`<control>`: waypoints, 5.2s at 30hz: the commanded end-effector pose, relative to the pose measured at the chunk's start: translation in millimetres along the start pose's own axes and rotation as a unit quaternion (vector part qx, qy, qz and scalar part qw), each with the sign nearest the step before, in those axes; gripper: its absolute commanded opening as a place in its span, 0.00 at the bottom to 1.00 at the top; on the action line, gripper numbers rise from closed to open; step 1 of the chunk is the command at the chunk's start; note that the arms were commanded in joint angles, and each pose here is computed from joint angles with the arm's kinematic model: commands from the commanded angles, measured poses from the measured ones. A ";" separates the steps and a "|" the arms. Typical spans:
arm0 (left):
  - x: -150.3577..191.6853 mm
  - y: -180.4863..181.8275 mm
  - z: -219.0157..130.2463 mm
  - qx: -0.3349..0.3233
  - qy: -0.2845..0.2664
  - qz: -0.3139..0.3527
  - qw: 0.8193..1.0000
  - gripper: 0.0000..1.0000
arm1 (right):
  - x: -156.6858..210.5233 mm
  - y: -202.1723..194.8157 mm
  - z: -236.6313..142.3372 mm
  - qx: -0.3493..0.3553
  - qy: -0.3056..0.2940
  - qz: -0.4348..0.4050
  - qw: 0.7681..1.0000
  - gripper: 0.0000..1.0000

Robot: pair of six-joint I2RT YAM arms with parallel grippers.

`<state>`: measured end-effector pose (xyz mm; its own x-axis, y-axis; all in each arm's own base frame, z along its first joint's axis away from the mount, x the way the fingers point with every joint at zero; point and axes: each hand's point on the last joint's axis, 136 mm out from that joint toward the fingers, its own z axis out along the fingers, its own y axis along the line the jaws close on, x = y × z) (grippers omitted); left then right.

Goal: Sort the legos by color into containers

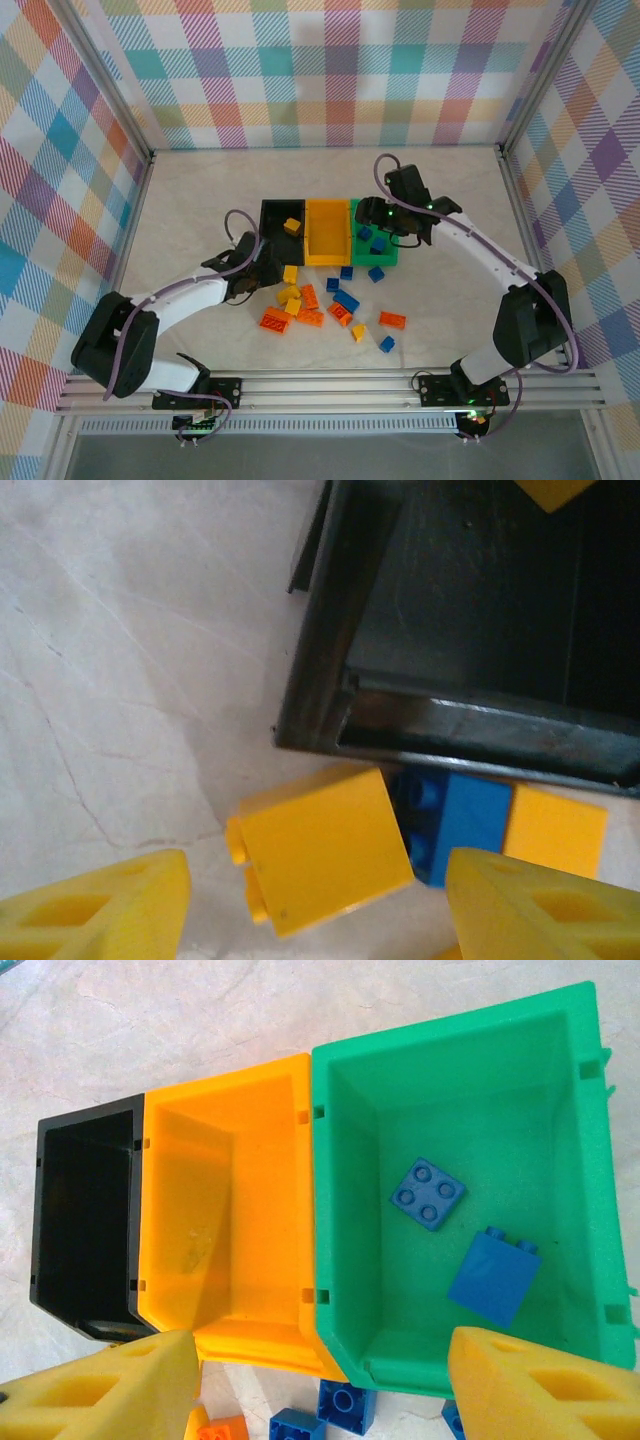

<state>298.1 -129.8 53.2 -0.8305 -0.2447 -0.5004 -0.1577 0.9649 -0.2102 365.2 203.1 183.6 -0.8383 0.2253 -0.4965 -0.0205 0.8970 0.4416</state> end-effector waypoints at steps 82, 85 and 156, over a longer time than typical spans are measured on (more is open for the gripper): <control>-94.4 -148.3 -111.5 0.181 -0.071 0.036 0.980 1.00 | 173.8 -88.2 -35.0 0.067 0.190 0.123 0.972 0.69; -66.9 -135.3 -110.4 0.181 -0.053 0.038 0.981 1.00 | 195.1 -91.9 -34.1 0.087 0.225 0.125 0.962 0.70; 18.2 -16.8 -128.7 0.083 -0.009 0.049 0.995 1.00 | 30.7 80.7 88.1 -0.009 0.099 -0.095 0.991 0.71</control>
<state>229.8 -142.3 164.5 -0.7994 -0.1689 -0.5766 0.0191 0.9521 -0.3053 370.6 311.6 132.0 -0.9210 -0.0234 -0.3888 -0.1871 0.9022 0.3887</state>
